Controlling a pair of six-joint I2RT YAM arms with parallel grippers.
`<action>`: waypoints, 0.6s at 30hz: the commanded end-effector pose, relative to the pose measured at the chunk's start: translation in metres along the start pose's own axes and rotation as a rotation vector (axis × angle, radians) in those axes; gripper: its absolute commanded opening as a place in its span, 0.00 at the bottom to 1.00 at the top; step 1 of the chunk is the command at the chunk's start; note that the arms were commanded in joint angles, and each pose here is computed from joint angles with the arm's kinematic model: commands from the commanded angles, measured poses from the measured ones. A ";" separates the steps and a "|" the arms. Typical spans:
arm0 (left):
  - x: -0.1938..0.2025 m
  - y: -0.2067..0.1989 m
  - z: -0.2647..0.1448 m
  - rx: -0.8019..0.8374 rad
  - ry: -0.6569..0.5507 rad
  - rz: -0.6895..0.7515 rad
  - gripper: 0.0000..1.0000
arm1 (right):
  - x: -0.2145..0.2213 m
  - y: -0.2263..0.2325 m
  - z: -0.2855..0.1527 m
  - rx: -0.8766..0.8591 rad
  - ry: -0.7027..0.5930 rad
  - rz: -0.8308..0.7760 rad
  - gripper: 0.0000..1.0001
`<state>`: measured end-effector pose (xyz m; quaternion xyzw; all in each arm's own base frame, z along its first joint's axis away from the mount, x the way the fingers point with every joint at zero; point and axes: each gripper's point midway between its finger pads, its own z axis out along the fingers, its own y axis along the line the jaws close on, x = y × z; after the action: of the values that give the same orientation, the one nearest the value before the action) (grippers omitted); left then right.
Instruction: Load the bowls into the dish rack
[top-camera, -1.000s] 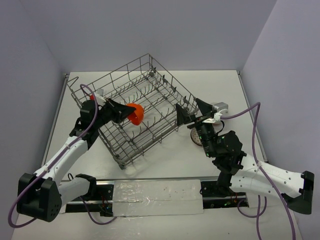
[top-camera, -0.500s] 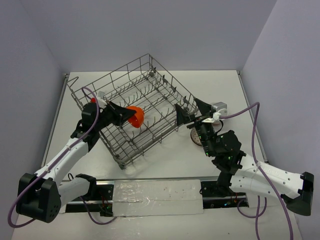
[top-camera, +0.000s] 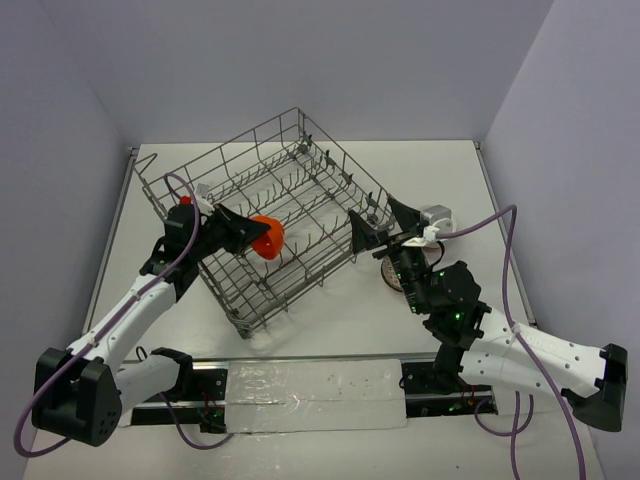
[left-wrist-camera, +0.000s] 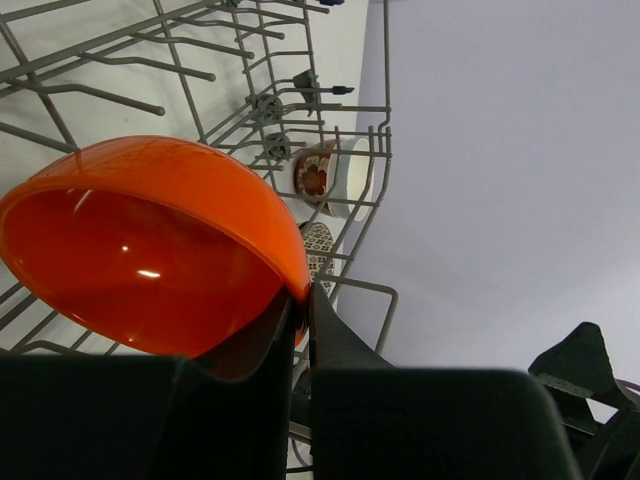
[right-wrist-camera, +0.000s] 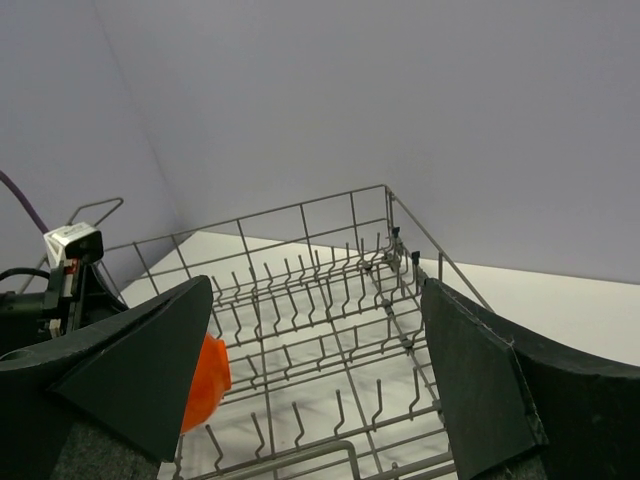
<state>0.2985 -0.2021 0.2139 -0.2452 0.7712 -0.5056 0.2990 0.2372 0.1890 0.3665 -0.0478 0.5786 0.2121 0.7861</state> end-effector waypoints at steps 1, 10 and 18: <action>-0.008 -0.012 -0.005 -0.001 -0.032 0.052 0.00 | -0.008 0.000 0.000 -0.004 -0.023 0.028 0.92; -0.008 -0.004 0.006 -0.031 -0.013 0.036 0.00 | -0.012 0.016 0.004 -0.080 0.008 0.018 0.92; -0.010 -0.007 0.015 0.002 -0.009 0.042 0.00 | -0.005 0.027 0.007 -0.124 0.042 0.003 0.92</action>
<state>0.3061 -0.2063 0.2054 -0.2474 0.7832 -0.4937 0.2857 0.2339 0.2127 0.3567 -0.1049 0.5938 0.2289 0.7642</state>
